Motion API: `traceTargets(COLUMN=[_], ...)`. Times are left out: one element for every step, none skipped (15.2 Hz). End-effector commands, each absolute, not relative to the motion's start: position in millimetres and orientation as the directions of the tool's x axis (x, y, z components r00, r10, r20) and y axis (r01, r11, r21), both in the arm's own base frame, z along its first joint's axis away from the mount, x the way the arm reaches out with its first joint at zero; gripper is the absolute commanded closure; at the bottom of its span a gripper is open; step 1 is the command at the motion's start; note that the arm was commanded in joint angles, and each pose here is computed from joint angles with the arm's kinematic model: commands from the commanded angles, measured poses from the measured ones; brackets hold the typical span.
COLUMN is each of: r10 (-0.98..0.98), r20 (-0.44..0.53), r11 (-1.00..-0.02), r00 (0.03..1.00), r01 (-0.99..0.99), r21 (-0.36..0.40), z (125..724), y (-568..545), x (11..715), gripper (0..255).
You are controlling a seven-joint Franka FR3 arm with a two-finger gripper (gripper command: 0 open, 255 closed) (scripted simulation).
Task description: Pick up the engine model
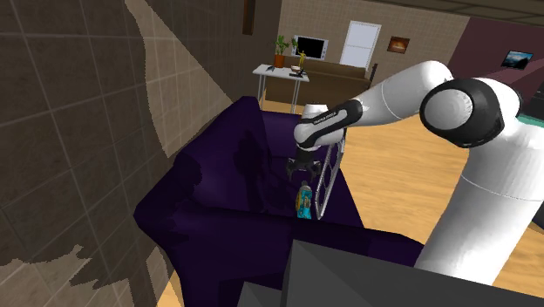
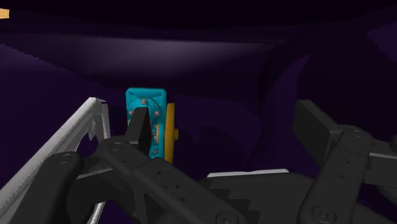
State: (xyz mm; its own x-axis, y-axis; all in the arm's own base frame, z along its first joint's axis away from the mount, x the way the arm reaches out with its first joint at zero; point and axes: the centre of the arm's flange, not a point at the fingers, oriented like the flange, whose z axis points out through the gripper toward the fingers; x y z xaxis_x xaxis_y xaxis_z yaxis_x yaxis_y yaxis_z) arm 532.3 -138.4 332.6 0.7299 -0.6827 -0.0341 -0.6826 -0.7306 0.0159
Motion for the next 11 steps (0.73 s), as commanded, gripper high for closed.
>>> traceTargets(r10=[-0.722,-0.740,-0.758,-0.775,-0.792,-0.808,-0.823,-0.838,-0.852,-0.866,-0.879], r20=[-0.034,-0.034,-0.034,-0.035,-0.035,-0.035,-0.035,-0.036,-0.036,-0.036,-0.036], r11=[-0.692,-0.672,-0.652,-0.632,-0.611,-0.589,-0.567,-0.545,-0.522,-0.499,-0.476], r00=[0.691,0.672,0.651,0.631,0.610,0.588,0.567,0.544,0.522,0.499,0.475], r01=[-0.722,-0.740,-0.758,-0.775,-0.792,-0.808,-0.823,-0.838,-0.853,-0.866,-0.879], r21=[0.016,0.015,0.015,0.015,0.015,0.015,0.014,0.014,0.014,0.014,0.014], z=[315.0,306.7,298.3,289.9,281.5,273.2,264.8,256.4,248.0,239.6,231.2], y=[-155.8,-164.6,-173.5,-182.5,-191.7,-201.0,-210.4,-219.9,-229.5,-239.2,-249.0], x=[547.0,552.5,557.8,562.8,567.6,572.1,576.4,580.4,584.1,587.6,590.9], gripper=[0,0,0,0,0,0,0,0,0,0,0])
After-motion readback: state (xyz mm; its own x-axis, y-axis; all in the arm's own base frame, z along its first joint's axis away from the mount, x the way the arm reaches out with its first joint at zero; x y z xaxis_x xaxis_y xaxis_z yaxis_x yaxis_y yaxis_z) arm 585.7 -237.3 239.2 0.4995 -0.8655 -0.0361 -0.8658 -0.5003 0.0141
